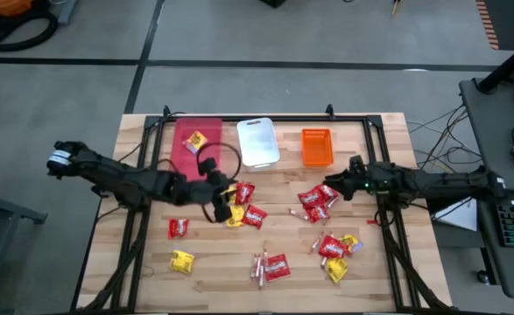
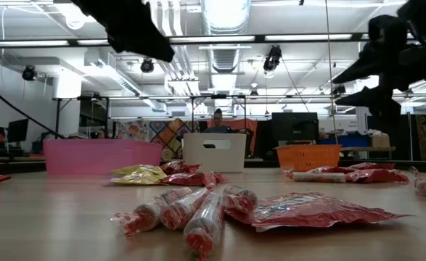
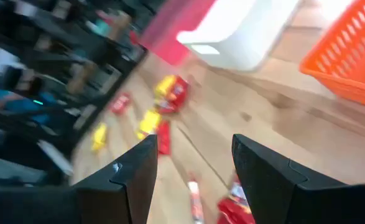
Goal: Sort candy
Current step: Put the red candy into the orange bin
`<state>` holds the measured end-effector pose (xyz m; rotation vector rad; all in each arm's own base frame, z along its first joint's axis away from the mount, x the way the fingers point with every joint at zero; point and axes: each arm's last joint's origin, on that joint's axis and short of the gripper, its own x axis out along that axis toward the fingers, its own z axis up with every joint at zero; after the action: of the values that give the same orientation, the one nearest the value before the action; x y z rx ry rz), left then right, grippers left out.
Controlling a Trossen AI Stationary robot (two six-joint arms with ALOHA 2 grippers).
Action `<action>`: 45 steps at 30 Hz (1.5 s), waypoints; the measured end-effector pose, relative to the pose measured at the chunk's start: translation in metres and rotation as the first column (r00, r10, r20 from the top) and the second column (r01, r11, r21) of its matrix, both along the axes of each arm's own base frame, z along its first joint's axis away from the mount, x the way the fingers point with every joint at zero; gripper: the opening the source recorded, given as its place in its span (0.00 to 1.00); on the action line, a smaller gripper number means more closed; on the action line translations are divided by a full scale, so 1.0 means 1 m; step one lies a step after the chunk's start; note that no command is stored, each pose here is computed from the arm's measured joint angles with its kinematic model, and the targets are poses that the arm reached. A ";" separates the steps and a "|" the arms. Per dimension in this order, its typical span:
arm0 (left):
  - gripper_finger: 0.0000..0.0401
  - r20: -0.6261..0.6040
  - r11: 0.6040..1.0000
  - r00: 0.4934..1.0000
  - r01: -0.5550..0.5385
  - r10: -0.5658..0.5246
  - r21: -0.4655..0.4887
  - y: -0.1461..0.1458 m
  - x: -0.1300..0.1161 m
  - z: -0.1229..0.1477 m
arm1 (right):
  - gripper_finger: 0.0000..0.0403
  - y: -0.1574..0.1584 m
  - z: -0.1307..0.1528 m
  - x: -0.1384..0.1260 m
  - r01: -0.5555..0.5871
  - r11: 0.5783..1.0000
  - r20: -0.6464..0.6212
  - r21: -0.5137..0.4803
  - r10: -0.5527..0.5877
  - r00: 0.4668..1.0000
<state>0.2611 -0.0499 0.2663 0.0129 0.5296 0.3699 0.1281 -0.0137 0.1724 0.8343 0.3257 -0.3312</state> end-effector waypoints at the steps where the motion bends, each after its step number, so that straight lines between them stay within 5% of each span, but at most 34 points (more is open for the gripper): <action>1: 0.26 -0.001 1.000 1.000 -0.001 0.001 0.019 -0.004 0.000 -0.001 | 0.49 0.000 0.003 0.003 0.002 1.000 -0.041 0.003 -0.002 0.999; 7: 0.26 -0.053 0.997 0.998 0.033 -0.030 0.065 -0.019 -0.001 -0.017 | 0.49 -0.002 0.019 0.017 0.045 0.997 -0.372 0.068 -0.016 0.928; 16: 0.26 -0.071 0.998 0.997 0.024 -0.021 0.052 -0.021 0.002 -0.025 | 0.49 -0.002 0.036 0.036 0.095 0.985 -0.733 0.142 0.040 0.679; 23: 0.26 -0.070 0.999 0.997 0.043 -0.041 0.021 -0.032 -0.005 -0.024 | 0.49 -0.003 0.031 0.058 -0.162 0.982 -0.810 0.093 0.169 0.562; 27: 0.26 -0.083 0.996 0.993 0.086 -0.083 0.023 -0.043 -0.011 -0.024 | 0.49 -0.001 0.029 0.069 -0.380 0.917 -0.818 0.123 0.311 0.485; 33: 0.26 -0.090 0.996 0.993 0.078 -0.074 0.039 -0.055 -0.019 -0.026 | 0.49 0.014 0.020 0.077 -0.664 0.740 -0.843 0.108 0.422 0.333; 45: 0.26 -0.115 0.999 0.993 0.037 -0.037 0.000 -0.059 -0.027 -0.030 | 0.49 0.024 -0.007 0.113 -0.710 0.703 -0.849 -0.038 0.353 0.394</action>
<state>0.2340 -0.1088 0.2361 0.0466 0.6424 0.3347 0.2408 0.0099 0.1654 0.0513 1.3356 -0.1007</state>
